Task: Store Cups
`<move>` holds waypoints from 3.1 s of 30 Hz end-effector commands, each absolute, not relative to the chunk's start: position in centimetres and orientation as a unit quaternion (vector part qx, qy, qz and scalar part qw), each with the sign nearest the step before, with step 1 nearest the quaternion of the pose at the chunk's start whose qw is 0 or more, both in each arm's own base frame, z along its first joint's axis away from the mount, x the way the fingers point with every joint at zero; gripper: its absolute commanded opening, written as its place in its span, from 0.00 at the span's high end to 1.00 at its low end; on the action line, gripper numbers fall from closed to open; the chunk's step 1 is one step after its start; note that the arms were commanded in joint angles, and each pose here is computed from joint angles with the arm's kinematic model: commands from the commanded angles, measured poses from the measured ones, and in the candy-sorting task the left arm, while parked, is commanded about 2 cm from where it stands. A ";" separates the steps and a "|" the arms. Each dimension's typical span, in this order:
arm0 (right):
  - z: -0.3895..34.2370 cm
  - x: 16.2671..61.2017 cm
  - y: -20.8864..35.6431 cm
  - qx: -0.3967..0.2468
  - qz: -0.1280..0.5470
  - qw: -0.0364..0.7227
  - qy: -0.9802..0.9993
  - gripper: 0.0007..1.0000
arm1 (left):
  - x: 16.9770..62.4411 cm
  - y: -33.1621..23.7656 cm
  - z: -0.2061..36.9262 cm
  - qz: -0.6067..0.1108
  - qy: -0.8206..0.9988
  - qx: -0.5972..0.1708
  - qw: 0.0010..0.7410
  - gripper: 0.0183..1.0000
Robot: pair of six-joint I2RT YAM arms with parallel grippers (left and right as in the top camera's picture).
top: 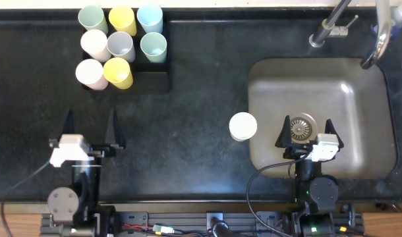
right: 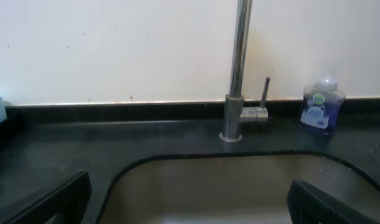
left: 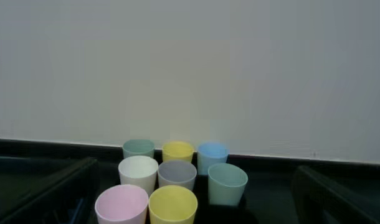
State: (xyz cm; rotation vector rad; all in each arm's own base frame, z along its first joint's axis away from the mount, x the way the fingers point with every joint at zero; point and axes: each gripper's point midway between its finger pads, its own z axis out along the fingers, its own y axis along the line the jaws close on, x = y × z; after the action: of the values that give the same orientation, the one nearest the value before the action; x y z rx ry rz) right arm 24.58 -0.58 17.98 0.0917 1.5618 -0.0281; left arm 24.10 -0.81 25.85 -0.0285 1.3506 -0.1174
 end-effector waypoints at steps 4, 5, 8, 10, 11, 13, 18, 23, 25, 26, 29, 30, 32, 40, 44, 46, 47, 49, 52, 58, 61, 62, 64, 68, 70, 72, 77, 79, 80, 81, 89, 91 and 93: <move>17.7 24.6 -0.9 0.045 -0.019 0.710 0.702 0.00 | 24.4 -1.7 20.7 -0.073 0.661 -0.004 0.747 0.00; 17.7 24.6 -0.9 0.045 -0.019 0.710 0.702 0.00 | 24.5 -1.7 19.9 -0.072 0.673 -0.005 0.736 0.00; 17.7 24.6 -0.9 0.045 -0.019 0.710 0.702 0.00 | 24.6 -1.6 18.2 -0.070 0.697 -0.009 0.713 0.00; 17.7 24.6 -0.9 0.045 -0.019 0.710 0.702 0.00 | 24.6 -2.2 17.5 -0.080 0.708 0.001 0.702 0.00; 17.7 24.6 -0.9 0.045 -0.019 0.710 0.702 0.00 | 24.5 -2.3 17.2 -0.083 0.712 0.004 0.697 0.00; 17.7 24.6 -0.9 0.045 -0.019 0.710 0.702 0.00 | 24.5 -2.3 16.4 -0.082 0.723 0.002 0.686 0.00; 17.7 24.6 -0.9 0.045 -0.019 0.710 0.702 0.00 | 24.5 -2.3 15.7 -0.081 0.733 0.001 0.675 0.00; 17.7 24.6 -0.9 0.045 -0.019 0.710 0.702 0.00 | 24.5 -2.3 15.7 -0.081 0.733 0.001 0.675 0.00; 17.7 24.6 -0.9 0.045 -0.019 0.710 0.702 0.00 | 24.5 -2.3 15.7 -0.081 0.733 0.001 0.675 0.00; 17.7 24.6 -0.9 0.045 -0.019 0.710 0.702 0.00 | 24.5 -2.3 15.7 -0.081 0.733 0.001 0.675 0.00; 17.7 24.6 -0.9 0.045 -0.019 0.710 0.702 0.00 | 24.5 -2.3 15.7 -0.081 0.733 0.001 0.675 0.00; 17.7 24.6 -0.9 0.045 -0.019 0.710 0.702 0.00 | 24.5 -2.3 15.7 -0.081 0.733 0.001 0.675 0.00; 17.7 24.6 -0.9 0.045 -0.019 0.710 0.702 0.00 | 24.5 -2.3 15.7 -0.081 0.733 0.001 0.675 0.00; 17.7 24.6 -0.9 0.045 -0.019 0.710 0.702 0.00 | 24.5 -2.3 15.7 -0.081 0.733 0.001 0.675 0.00; 17.7 24.6 -0.9 0.045 -0.019 0.710 0.702 0.00 | 24.5 -2.3 15.7 -0.081 0.733 0.001 0.675 0.00; 17.7 24.6 -0.9 0.045 -0.019 0.710 0.702 0.00 | 24.5 -2.3 15.7 -0.081 0.733 0.001 0.675 0.00; 17.7 24.6 -0.9 0.045 -0.019 0.710 0.702 0.00 | 24.5 -2.3 15.7 -0.081 0.733 0.001 0.675 0.00; 17.7 24.6 -0.9 0.045 -0.019 0.710 0.702 0.00 | 24.5 -2.3 15.7 -0.081 0.733 0.001 0.675 0.00; 17.7 24.6 -0.9 0.045 -0.019 0.710 0.702 0.00 | 24.5 -2.3 15.7 -0.081 0.733 0.001 0.675 0.00; 17.7 24.6 -0.8 0.044 -0.017 0.710 0.703 0.00 | 24.5 -2.3 15.7 -0.081 0.733 0.001 0.675 0.00; 17.7 24.6 -0.8 0.044 -0.017 0.710 0.703 0.00 | 24.5 -2.3 15.7 -0.081 0.733 0.001 0.675 0.00; 17.7 24.6 -0.8 0.044 -0.017 0.710 0.702 0.01 | 24.5 -2.3 15.7 -0.081 0.733 0.001 0.675 0.00; 17.7 24.6 -0.7 0.051 -0.007 0.710 0.702 0.00 | 24.5 -2.3 15.7 -0.081 0.733 0.001 0.675 0.00; 17.9 24.6 -0.7 0.064 0.005 0.711 0.701 0.00 | 24.5 -2.3 15.7 -0.081 0.733 0.001 0.675 0.00; 18.6 24.6 -0.8 0.064 0.004 0.703 0.709 0.00 | 24.5 -2.3 15.7 -0.081 0.733 0.001 0.675 0.00; 20.2 24.5 -0.8 0.063 0.000 0.689 0.722 0.00 | 24.5 -2.3 15.7 -0.081 0.733 0.001 0.675 0.00; 24.4 24.9 -0.7 0.057 -0.009 0.623 0.780 0.00 | 24.5 -2.3 15.7 -0.081 0.733 0.001 0.675 0.00; 25.3 25.2 -0.4 0.049 -0.007 0.583 0.811 0.00 | 24.5 -2.3 15.7 -0.081 0.733 0.001 0.675 0.00; 25.5 25.3 0.1 0.040 0.000 0.559 0.828 0.00 | 24.5 -2.3 15.7 -0.081 0.733 0.001 0.675 0.00; 25.6 25.4 0.6 0.031 0.007 0.530 0.848 0.00 | 24.5 -2.3 15.7 -0.081 0.733 0.001 0.675 0.00; 23.5 25.3 4.6 -0.016 0.092 0.304 0.948 0.00 | 24.5 -2.3 15.7 -0.081 0.733 0.001 0.675 0.00; 22.1 25.2 5.3 -0.018 0.108 0.250 0.962 0.00 | 24.5 -2.3 15.7 -0.081 0.733 0.001 0.675 0.00; 20.4 25.3 5.6 -0.019 0.110 0.201 0.973 0.00 | 24.5 -2.3 15.7 -0.081 0.733 0.001 0.675 0.00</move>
State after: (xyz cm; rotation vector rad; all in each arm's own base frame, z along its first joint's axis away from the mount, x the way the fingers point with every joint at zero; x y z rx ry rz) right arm 24.88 4.01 21.17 -0.0334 2.6386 0.1857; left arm 24.59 -1.85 15.58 -0.0072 1.6555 -0.1580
